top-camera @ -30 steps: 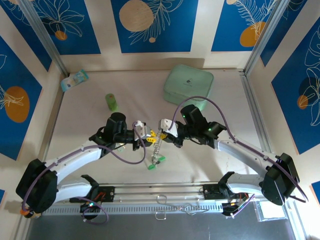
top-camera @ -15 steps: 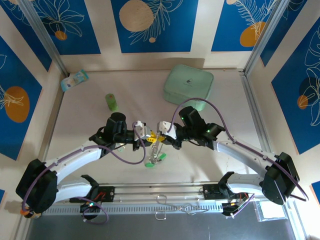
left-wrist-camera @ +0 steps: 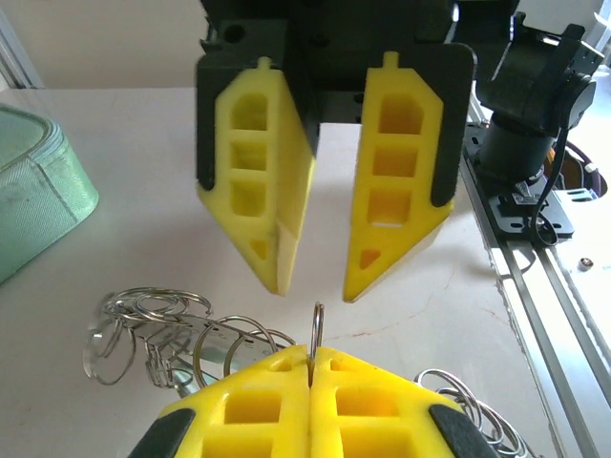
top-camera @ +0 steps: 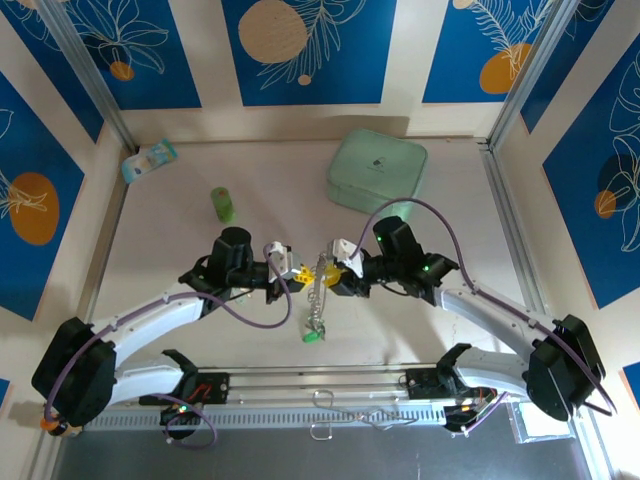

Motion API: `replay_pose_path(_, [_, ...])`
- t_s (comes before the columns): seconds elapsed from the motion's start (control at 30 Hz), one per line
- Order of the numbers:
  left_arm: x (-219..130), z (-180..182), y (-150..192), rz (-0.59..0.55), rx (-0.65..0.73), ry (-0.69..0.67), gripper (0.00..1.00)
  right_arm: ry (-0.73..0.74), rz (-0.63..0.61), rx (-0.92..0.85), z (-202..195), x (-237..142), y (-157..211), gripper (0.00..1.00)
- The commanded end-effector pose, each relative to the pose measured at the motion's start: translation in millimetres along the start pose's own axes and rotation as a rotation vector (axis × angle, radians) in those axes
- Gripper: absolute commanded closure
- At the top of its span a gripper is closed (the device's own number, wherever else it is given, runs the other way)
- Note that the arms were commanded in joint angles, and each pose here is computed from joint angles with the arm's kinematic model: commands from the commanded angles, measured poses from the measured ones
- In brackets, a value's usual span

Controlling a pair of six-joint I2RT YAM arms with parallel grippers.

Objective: Put the keys on the keyring

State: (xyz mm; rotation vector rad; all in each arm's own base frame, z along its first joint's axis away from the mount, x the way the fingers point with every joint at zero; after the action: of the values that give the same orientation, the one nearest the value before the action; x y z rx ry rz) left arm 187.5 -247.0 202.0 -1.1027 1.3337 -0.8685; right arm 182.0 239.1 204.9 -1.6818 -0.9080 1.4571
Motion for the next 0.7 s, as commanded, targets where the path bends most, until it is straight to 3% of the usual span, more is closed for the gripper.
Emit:
replay_pose_path(0.0, [1, -3, -11, -0.087, -0.007, 0.029, 1.0, 0.003, -0.063, 0.004, 10, -1, 1, 0.73])
replay_pose_path(0.33, [3, -6, -8, -0.091, 0.004, 0.058, 1.0, 0.102, -0.08, -0.069, 3, 7, 3, 0.76])
replay_pose_path(0.67, [2, -8, -6, -0.078, 0.045, 0.06, 1.0, 0.066, -0.1, -0.092, 10, 9, -2, 0.82])
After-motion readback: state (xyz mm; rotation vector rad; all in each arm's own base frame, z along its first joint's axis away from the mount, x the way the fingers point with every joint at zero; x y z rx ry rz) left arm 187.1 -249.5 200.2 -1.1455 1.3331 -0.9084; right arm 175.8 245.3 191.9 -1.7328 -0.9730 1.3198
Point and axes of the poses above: each hand's point on the last joint's axis, 136 mm out from that joint toward the fingers, its own x axis out along the fingers, its own z axis along the line the jaws close on, y = z × x, the point moved 5 cm from there along -x, back along the fingers, and after that the axes turned 8 degrees about -x, right-handed, at the moved point
